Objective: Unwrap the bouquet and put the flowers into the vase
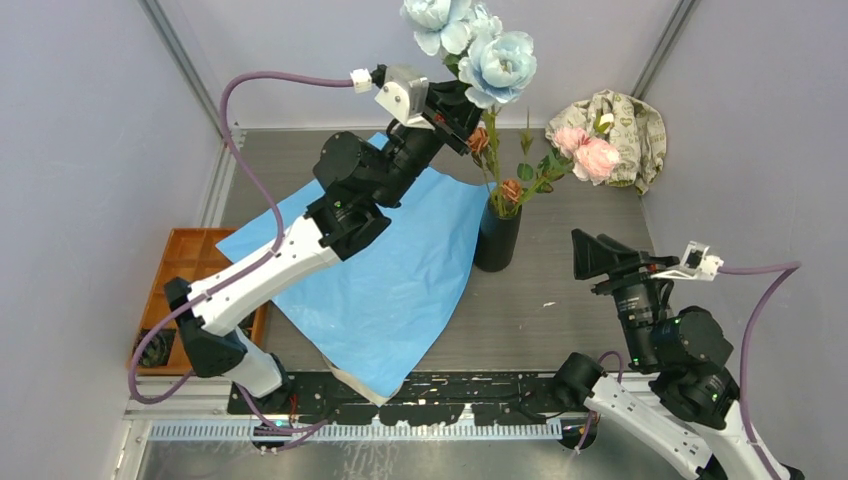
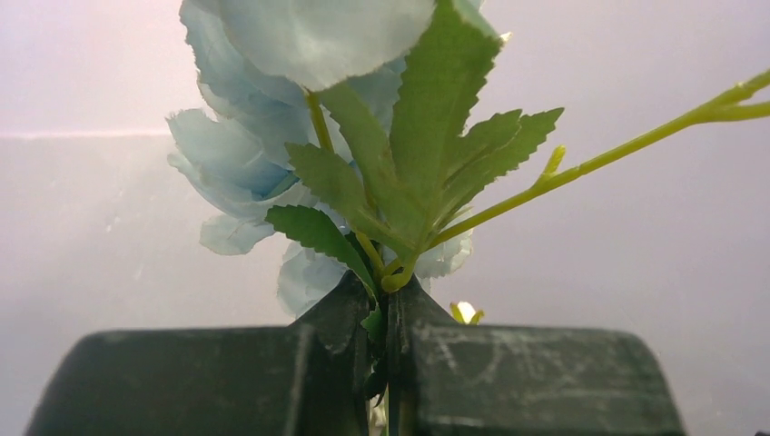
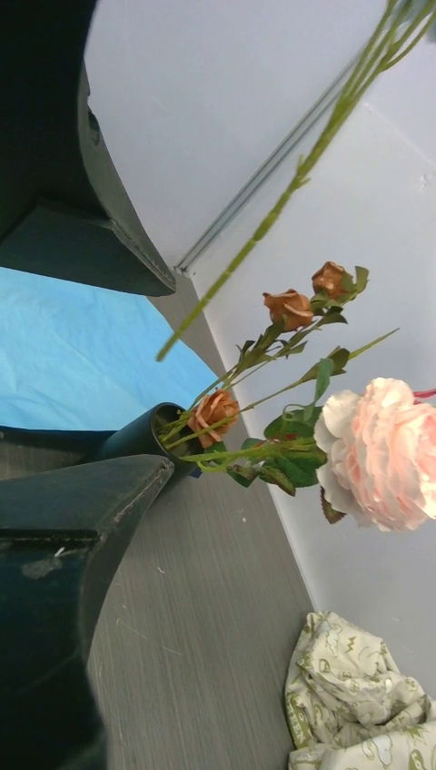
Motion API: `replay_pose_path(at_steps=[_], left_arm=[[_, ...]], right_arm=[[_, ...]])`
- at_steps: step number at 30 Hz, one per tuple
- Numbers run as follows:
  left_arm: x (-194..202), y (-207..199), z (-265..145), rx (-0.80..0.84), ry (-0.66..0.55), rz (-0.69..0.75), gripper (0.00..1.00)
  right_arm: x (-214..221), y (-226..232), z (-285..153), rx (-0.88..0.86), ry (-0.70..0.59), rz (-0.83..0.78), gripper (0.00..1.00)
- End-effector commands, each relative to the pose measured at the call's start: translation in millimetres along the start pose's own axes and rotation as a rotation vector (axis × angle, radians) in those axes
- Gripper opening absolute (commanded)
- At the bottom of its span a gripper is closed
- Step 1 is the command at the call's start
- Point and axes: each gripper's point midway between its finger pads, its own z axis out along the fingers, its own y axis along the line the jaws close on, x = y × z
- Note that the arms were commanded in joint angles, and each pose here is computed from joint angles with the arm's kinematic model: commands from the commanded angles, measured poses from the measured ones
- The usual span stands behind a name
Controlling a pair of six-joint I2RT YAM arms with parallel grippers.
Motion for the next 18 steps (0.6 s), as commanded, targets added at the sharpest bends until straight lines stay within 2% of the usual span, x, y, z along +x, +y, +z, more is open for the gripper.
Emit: replay_pose_path(at_steps=[1,9,18], left_arm=[[-44.2,-6.9,12.9,0.033,-0.199,0.035,0.0],[-7.0,1.7,27.7,-0.022,-0.209,0.102,0.0],[43.9,20.6,32.4,-0.126,-0.155,0.156,0.0]], right_arm=[[4.7,13.6,9.1,-0.04,-0.013,0.052,0.7],[6.0,16.7,12.1,-0.056,-0.026,0.043,0.7],[-5.5,2.4,6.4,-0.013,-0.077,0.023,0.7]])
